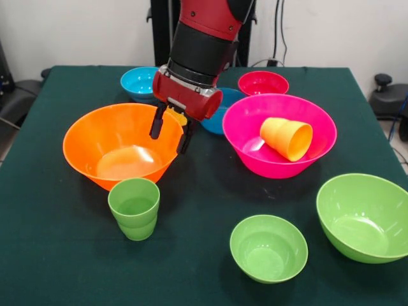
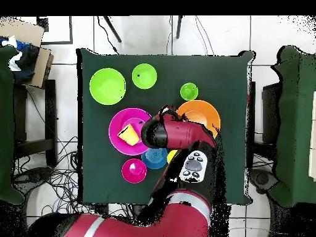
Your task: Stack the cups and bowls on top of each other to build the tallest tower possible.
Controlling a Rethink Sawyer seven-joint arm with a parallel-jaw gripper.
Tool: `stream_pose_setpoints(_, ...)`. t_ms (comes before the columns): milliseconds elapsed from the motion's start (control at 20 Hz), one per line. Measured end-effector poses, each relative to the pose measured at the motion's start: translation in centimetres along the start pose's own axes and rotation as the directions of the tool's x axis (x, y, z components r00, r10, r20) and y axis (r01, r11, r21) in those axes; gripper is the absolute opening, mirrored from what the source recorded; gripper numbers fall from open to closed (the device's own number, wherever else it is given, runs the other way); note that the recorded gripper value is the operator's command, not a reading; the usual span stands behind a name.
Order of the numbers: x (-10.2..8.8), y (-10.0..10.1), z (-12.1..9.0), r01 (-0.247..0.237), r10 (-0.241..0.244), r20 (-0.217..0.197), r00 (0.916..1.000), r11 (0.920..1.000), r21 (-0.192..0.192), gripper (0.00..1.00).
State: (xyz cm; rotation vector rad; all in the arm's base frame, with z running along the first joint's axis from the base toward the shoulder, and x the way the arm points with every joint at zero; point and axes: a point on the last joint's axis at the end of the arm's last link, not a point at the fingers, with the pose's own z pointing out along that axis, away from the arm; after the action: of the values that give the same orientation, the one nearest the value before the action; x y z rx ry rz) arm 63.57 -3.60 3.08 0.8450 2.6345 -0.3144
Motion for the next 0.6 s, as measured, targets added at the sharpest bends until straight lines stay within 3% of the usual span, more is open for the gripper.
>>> stream_pose_setpoints(250, 0.3, 1.6, -1.0, 0.032, -0.033, -0.039, 0.9987, 0.9990, -0.032, 1.00)
stream_pose_setpoints(600, 0.5, 4.2, -1.5, 0.056, -0.059, -0.039, 0.9975, 0.9949, -0.085, 1.00)
